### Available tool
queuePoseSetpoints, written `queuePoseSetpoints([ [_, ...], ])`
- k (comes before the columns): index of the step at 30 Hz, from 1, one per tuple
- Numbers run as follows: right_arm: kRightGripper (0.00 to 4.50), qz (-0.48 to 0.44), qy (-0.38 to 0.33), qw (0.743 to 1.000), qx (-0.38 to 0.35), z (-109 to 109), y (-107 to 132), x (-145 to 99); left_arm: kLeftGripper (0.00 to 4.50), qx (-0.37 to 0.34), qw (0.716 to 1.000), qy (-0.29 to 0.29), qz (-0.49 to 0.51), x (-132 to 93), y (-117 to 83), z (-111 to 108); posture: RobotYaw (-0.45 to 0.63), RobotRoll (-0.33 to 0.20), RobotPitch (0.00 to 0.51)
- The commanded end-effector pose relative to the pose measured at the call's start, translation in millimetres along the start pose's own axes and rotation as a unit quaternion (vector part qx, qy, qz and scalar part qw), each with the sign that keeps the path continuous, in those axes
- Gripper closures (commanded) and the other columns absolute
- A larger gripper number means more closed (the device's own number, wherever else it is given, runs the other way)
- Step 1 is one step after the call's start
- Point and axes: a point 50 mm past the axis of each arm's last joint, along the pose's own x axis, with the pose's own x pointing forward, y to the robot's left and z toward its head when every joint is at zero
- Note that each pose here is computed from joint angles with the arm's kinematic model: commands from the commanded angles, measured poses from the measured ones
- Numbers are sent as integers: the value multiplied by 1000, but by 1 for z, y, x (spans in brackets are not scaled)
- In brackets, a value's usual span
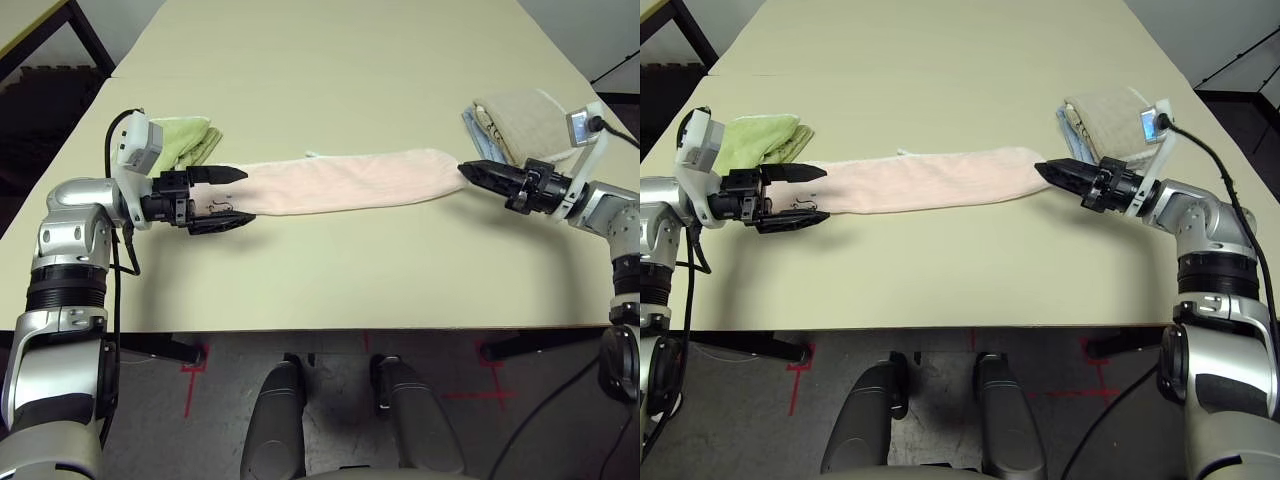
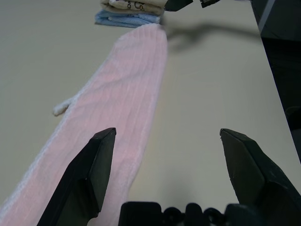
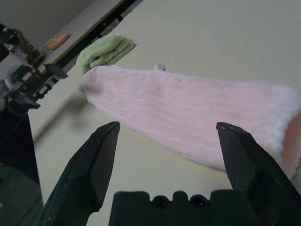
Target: Fold the towel and set it aside.
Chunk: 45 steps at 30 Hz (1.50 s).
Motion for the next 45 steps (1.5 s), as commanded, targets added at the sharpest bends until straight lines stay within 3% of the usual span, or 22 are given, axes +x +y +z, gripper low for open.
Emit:
queuePoseSetpoints([
  [1,21,-20,-3,997,73,-3,-2,-8,16,9,1000,7,-24,6,-5,-5,12,0,201],
  [5,21,-44,6,991,124,-17,0,-15,16,18,999,7,-38,10,-9,-3,19,0,202],
  [11,21,-108,-56,970,209,-35,-1,-26,16,16,999,8,-39,12,-14,-5,21,0,203],
  [18,21,-173,-67,942,279,-56,-2,-21,16,27,999,9,-38,14,-14,-7,9,0,205],
  [29,21,-216,-96,922,307,-54,-9,-6,16,29,999,14,-34,12,-13,-7,13,0,209],
  [38,21,-233,-82,924,293,-55,-15,14,16,33,999,12,-30,12,-12,-8,13,0,210],
  [45,21,-238,-86,923,289,-54,-14,27,16,15,999,23,36,6,-3,-14,11,0,210],
])
